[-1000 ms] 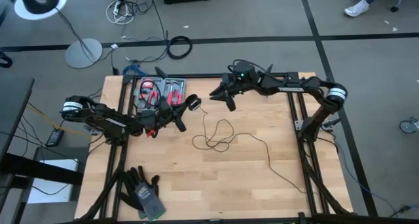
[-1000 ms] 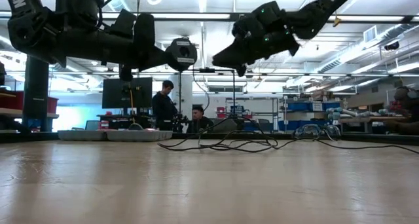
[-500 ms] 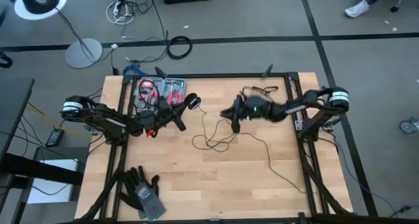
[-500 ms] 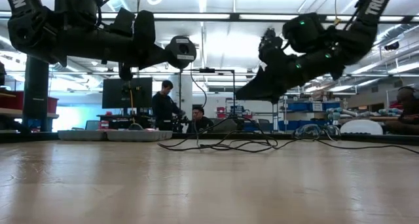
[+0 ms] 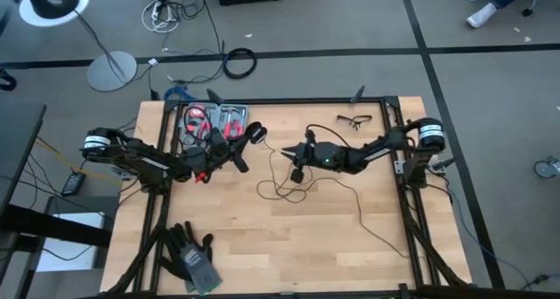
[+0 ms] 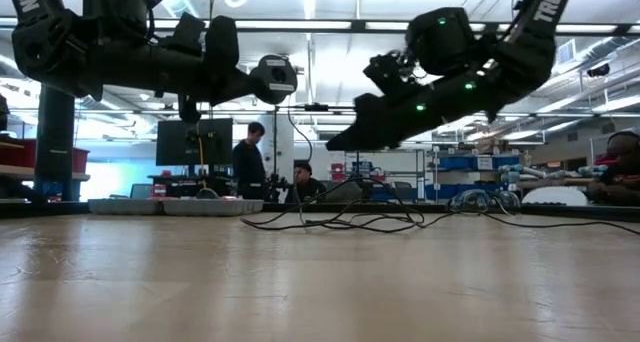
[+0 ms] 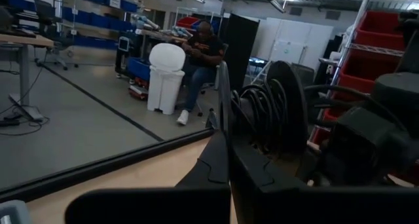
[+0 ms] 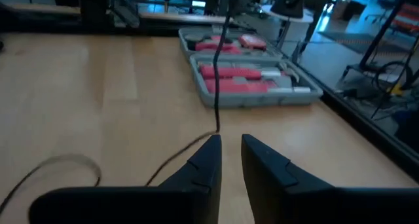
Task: Coil cords
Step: Coil the black wire on the black spool
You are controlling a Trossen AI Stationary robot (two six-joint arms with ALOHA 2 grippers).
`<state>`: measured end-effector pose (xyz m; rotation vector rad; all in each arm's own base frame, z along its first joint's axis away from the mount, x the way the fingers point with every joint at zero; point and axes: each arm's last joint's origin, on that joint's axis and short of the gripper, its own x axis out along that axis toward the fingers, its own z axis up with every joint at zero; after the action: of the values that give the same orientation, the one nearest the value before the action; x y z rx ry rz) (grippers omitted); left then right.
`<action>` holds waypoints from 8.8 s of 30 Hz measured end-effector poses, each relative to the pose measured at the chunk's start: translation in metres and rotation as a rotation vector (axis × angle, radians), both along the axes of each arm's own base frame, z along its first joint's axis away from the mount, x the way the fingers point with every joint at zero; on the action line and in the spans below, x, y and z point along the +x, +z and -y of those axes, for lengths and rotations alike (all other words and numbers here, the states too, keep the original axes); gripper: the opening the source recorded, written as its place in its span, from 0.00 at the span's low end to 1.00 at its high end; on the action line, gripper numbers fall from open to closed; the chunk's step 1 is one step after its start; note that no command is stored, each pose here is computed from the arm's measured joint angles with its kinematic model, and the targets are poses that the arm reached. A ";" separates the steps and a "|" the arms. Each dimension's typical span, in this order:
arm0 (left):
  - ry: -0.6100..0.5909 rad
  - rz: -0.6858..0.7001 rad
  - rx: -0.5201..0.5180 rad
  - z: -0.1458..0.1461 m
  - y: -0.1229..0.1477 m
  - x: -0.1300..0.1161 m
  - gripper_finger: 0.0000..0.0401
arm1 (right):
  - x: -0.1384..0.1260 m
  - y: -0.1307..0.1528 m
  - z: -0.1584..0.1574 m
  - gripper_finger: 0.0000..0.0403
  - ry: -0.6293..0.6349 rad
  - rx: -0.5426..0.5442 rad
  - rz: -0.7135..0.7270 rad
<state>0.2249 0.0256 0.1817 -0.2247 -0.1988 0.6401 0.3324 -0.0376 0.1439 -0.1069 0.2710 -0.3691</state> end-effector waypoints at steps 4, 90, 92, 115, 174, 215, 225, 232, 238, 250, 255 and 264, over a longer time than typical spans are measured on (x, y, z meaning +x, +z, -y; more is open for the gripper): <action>0.002 -0.001 0.004 0.000 0.000 0.000 0.00 | 0.016 -0.001 0.002 0.19 0.008 -0.034 -0.004; 0.090 -0.069 -0.013 0.004 -0.002 0.005 0.00 | -0.030 -0.019 0.003 0.12 0.034 0.224 0.160; 0.088 -0.071 -0.013 0.004 -0.002 0.005 0.00 | -0.026 -0.025 0.001 0.12 0.044 0.232 0.226; 0.058 -0.046 -0.006 0.005 0.001 0.005 0.00 | 0.040 -0.035 0.008 0.34 0.050 0.195 0.201; -0.041 -0.238 -0.076 0.007 -0.010 0.014 0.00 | 0.034 0.023 0.022 0.07 -0.050 0.135 -0.161; 0.018 -0.027 0.059 0.007 0.018 0.013 0.00 | -0.014 -0.007 0.018 0.24 -0.046 -0.079 0.029; 0.017 -0.010 0.059 0.007 0.019 0.012 0.00 | -0.006 -0.004 0.032 0.25 -0.004 -0.043 -0.006; 0.017 0.004 0.059 0.007 0.021 0.012 0.00 | -0.004 -0.006 0.033 0.23 0.017 0.030 -0.019; 0.002 0.053 0.072 0.007 0.026 0.011 0.00 | -0.006 -0.010 0.035 0.06 -0.008 0.101 -0.036; 0.129 0.140 0.209 0.006 0.061 -0.009 0.00 | -0.040 -0.039 0.026 0.00 -0.223 0.309 -0.307; 0.204 0.119 0.250 0.004 0.073 -0.021 0.00 | -0.066 -0.038 0.010 0.00 -0.378 0.312 -0.432; 0.246 0.046 0.237 0.003 0.073 -0.024 0.00 | -0.097 -0.011 -0.005 0.02 -0.373 0.294 -0.477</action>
<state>0.2013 0.0222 0.2543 0.0143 -0.3480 0.8491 0.2352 -0.0323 0.1329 0.1516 0.8189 -0.6693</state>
